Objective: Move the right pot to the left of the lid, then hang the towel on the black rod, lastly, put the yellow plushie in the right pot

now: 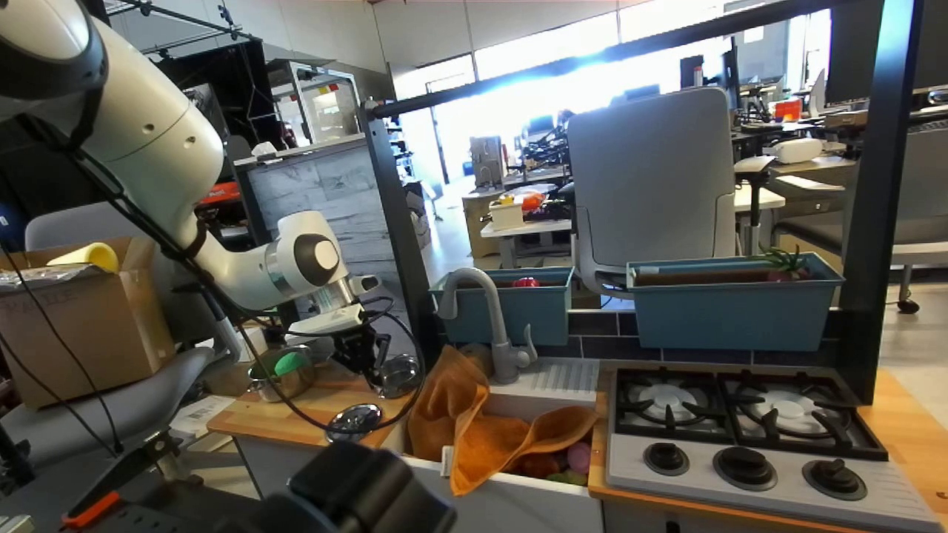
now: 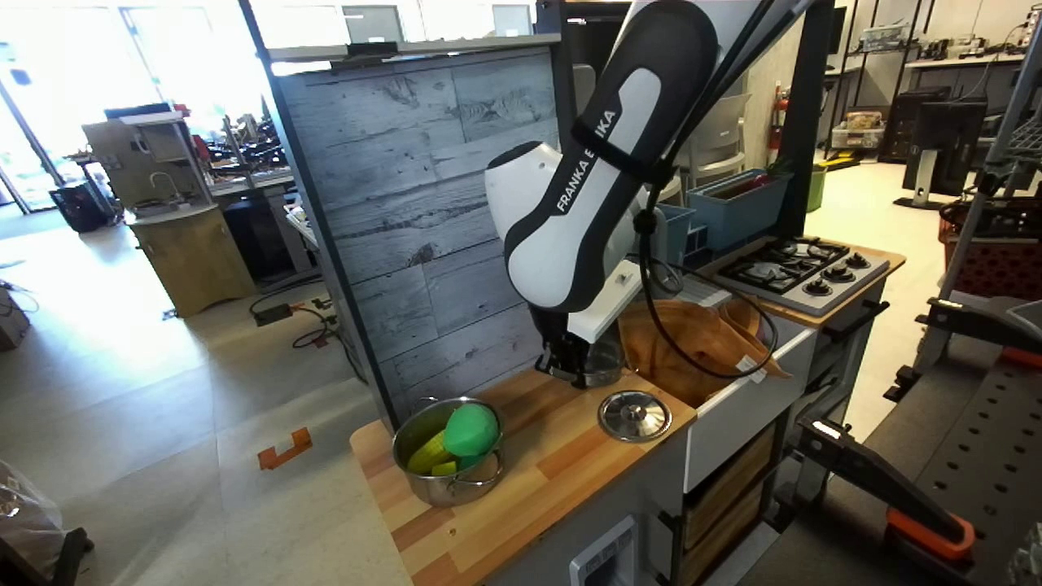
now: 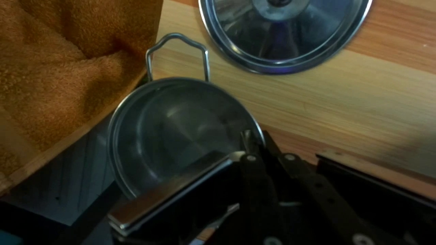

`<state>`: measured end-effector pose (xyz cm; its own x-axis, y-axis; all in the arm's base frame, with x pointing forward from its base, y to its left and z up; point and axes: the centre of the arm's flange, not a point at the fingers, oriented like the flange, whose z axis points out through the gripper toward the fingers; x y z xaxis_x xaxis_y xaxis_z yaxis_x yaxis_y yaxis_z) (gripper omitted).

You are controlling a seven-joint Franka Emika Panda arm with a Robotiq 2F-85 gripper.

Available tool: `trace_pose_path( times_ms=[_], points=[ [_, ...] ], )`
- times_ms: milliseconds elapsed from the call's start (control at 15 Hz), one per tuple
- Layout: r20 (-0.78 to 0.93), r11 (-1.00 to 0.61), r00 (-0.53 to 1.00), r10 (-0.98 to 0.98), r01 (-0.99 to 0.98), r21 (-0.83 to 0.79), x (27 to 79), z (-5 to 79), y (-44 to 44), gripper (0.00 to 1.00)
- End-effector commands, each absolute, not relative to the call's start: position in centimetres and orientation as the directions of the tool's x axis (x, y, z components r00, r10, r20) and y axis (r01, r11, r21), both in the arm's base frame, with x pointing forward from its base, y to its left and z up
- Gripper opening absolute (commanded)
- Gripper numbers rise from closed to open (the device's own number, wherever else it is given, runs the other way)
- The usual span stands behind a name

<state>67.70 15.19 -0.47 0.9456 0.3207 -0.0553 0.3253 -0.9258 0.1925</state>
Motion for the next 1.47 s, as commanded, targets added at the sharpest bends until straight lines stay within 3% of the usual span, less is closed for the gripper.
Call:
trace_pose_path(
  times_ms=[0, 600, 1400],
  points=[
    [-0.075, -0.875, 0.929, 0.362, 0.367, 0.316, 68.4, 0.3, 14.5, 0.02],
    [-0.187, -0.798, 0.899, 0.395, 0.437, 0.415, 67.7, 0.3, 14.4, 0.02],
    [-0.339, -0.742, 0.837, 0.428, 0.54, 0.396, 67.5, 0.8, 13.7, 0.02]
  ],
)
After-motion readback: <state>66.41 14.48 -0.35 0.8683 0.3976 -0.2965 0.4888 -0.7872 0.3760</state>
